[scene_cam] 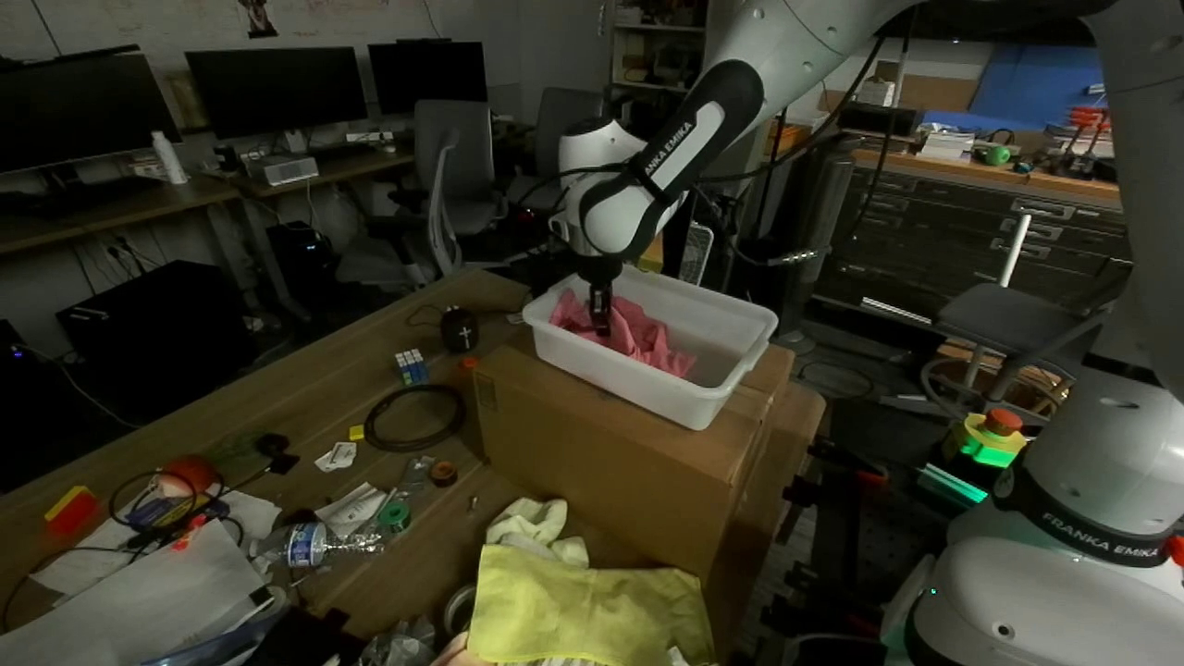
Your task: Remove the contents from the storage box and put them on the table
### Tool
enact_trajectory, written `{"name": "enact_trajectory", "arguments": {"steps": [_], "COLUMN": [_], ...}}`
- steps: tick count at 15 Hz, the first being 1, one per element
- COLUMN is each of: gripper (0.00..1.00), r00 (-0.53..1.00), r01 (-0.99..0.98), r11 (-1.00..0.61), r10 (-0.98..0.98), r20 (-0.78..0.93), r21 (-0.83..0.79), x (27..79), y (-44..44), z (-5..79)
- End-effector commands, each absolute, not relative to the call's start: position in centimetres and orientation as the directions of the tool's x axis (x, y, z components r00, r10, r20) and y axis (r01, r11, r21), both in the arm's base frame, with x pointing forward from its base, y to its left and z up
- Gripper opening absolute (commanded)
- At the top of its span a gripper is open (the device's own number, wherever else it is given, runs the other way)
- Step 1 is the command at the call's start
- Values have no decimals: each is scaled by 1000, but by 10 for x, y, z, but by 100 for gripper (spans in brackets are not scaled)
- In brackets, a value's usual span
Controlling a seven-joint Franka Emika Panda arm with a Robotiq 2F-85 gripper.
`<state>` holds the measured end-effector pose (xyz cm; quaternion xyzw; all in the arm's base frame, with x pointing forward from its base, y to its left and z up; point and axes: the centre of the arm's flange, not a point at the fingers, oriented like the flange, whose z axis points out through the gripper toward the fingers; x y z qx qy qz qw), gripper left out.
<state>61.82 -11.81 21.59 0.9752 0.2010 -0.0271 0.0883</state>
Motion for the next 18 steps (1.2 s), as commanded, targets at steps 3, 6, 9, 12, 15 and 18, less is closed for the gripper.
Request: {"name": "enact_trajectory", "arguments": {"steps": [3,6,9,12,15,18], "gripper": [0,1,1,1,1,1], "r00": [966,982,980,974,972,990], "r01": [245,111,-2,-68,-117,-16], "r11": [-943,-960,-960,-956,-956,-960], "r10": [259,146,54,-2,-55,23], "r20": [31,123,194,225,230,136], "r21": [226,257,279,286,268,281], "x": [601,590,578,563,550,533], "y": [-133,-131,-113,-77,-25,35], "z": [312,382,448,511,567,603]}}
